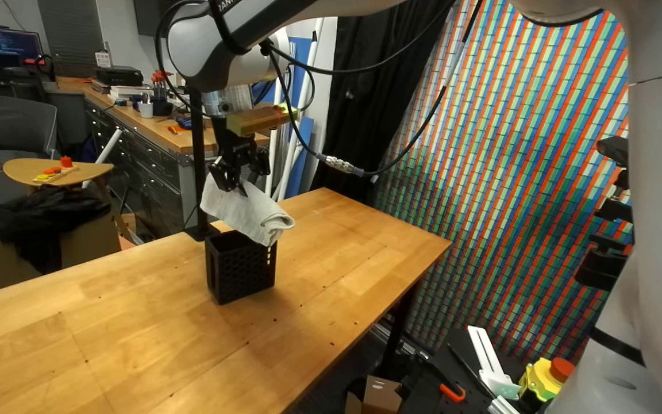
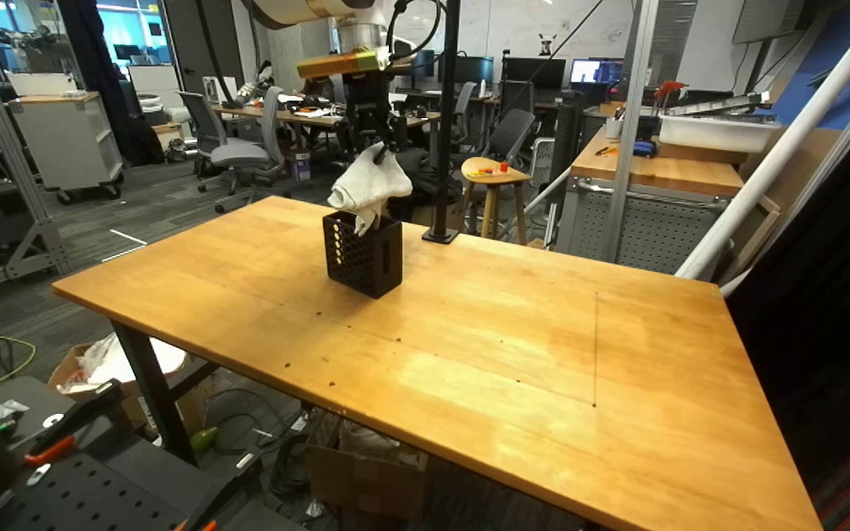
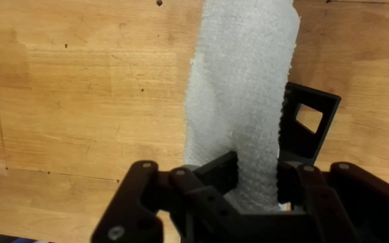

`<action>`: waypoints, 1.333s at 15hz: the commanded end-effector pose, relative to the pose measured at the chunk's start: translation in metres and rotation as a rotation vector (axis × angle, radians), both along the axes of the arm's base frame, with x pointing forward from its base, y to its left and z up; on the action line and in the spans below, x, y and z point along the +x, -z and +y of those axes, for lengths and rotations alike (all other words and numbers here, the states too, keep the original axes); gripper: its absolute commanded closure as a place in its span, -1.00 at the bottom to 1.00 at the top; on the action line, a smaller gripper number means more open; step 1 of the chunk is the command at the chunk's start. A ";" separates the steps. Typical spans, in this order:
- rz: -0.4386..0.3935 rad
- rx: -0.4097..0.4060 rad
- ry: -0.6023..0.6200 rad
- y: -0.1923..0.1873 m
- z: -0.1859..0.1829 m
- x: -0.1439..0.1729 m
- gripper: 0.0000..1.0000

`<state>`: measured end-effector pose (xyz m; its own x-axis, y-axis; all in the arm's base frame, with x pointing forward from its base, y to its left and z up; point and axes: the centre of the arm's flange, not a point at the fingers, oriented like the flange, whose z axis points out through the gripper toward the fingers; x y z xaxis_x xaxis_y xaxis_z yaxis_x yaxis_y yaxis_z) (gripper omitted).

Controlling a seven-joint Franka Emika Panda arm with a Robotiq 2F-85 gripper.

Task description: Pick up the towel, then put it inside the black object

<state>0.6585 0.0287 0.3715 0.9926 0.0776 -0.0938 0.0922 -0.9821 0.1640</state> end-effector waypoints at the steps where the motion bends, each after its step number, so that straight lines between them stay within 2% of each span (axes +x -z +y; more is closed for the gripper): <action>1: -0.033 0.000 -0.042 -0.002 -0.001 0.004 0.75; 6: -0.018 0.028 -0.041 0.019 0.006 0.005 0.75; 12: 0.030 0.054 -0.042 0.060 0.021 0.004 0.75; 20: 0.001 0.131 -0.004 0.115 0.007 -0.009 0.75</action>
<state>0.6612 0.0482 0.2700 0.9881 0.1066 -0.1105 0.1154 -0.9903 0.0769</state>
